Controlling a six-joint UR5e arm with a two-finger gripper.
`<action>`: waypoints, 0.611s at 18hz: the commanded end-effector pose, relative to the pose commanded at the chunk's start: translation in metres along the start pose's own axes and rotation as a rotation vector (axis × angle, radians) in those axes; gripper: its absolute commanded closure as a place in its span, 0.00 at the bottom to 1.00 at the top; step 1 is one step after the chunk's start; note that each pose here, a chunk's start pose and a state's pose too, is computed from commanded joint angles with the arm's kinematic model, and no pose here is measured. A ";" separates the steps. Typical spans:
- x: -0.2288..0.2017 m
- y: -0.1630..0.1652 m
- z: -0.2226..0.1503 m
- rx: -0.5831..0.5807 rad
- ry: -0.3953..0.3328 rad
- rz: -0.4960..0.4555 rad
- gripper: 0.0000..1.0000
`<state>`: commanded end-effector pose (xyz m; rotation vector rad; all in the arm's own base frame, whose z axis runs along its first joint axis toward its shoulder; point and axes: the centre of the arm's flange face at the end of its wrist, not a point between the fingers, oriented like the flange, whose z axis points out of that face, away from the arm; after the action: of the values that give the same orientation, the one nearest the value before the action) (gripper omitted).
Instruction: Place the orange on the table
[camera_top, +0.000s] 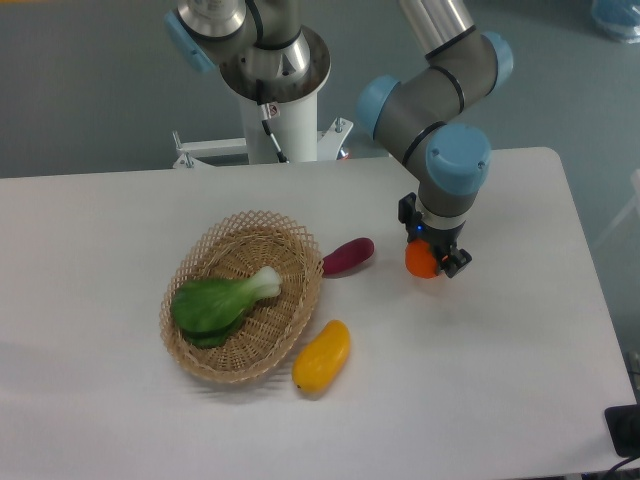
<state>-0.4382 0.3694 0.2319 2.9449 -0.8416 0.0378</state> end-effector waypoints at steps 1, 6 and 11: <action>0.000 0.000 0.000 0.000 0.000 0.000 0.26; 0.002 0.002 0.005 0.001 0.009 -0.004 0.24; 0.001 0.003 0.010 0.002 0.019 -0.008 0.24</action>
<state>-0.4384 0.3657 0.2223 2.9445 -0.8279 0.0655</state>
